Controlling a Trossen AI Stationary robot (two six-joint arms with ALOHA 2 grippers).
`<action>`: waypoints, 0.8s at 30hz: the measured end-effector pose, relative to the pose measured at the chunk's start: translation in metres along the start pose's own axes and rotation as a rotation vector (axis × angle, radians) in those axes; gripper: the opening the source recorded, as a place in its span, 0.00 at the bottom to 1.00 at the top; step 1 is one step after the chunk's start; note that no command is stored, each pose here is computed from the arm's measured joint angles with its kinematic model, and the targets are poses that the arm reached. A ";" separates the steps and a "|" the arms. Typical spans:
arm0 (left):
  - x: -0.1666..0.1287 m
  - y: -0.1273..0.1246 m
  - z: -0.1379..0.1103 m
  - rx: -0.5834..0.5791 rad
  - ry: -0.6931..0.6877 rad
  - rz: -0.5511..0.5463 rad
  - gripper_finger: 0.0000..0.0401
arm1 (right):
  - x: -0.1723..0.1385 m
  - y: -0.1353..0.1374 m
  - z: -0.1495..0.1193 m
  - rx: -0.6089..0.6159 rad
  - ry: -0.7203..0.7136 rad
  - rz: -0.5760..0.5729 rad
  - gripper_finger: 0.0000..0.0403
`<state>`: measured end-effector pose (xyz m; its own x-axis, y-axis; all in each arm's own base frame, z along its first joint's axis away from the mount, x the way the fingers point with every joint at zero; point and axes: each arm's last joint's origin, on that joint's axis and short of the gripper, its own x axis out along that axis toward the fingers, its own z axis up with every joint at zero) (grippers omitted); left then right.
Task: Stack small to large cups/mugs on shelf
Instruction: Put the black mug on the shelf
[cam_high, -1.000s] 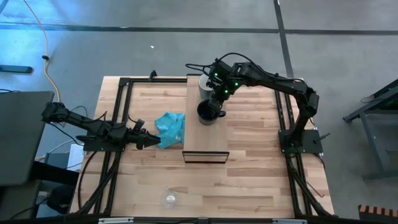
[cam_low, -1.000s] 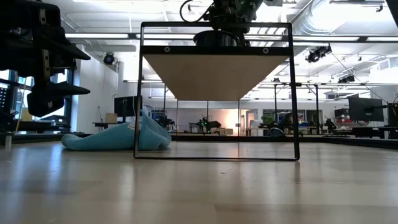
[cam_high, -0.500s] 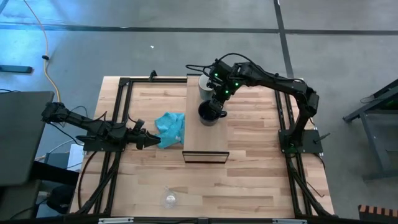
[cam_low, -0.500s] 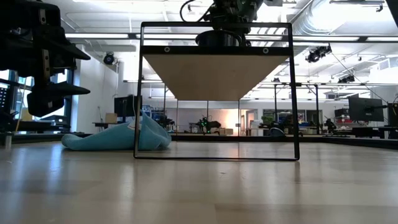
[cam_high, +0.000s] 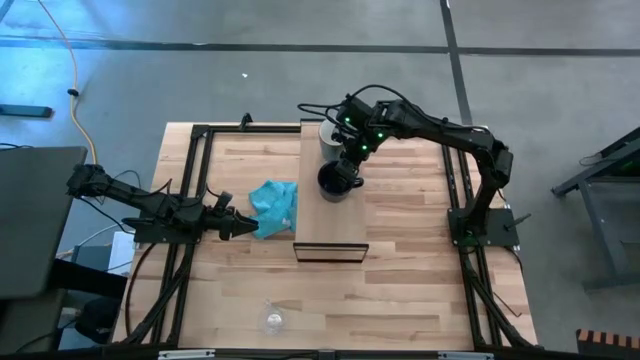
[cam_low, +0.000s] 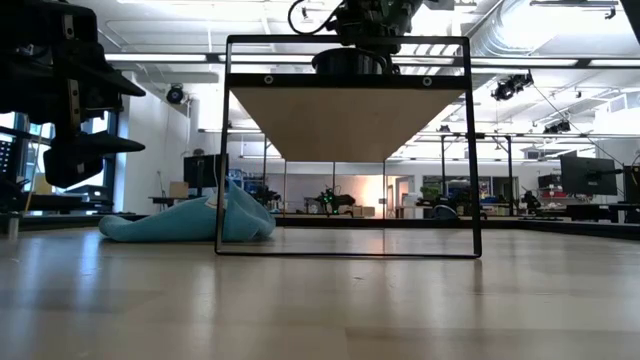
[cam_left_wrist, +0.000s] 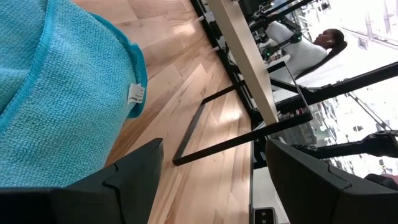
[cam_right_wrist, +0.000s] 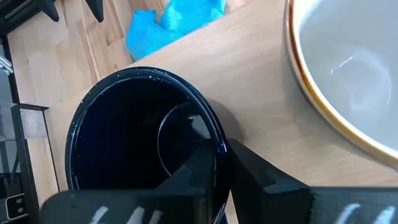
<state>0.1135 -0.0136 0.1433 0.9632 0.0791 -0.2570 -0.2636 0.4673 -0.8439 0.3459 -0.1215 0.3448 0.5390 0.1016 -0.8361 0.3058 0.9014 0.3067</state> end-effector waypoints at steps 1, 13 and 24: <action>0.000 0.000 0.000 0.000 0.000 0.000 0.68 | 0.000 0.000 0.000 0.000 -0.001 0.000 0.07; 0.000 0.000 0.000 0.000 0.000 0.000 0.68 | 0.000 0.000 0.000 0.003 -0.001 0.004 0.13; 0.000 0.000 0.000 0.000 0.000 0.000 0.68 | 0.000 0.000 0.000 0.007 -0.002 0.006 0.16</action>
<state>0.1135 -0.0136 0.1433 0.9631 0.0788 -0.2573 -0.2637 0.4670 -0.8440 0.3461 -0.1214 0.3451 0.5420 0.1062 -0.8336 0.3081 0.8978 0.3147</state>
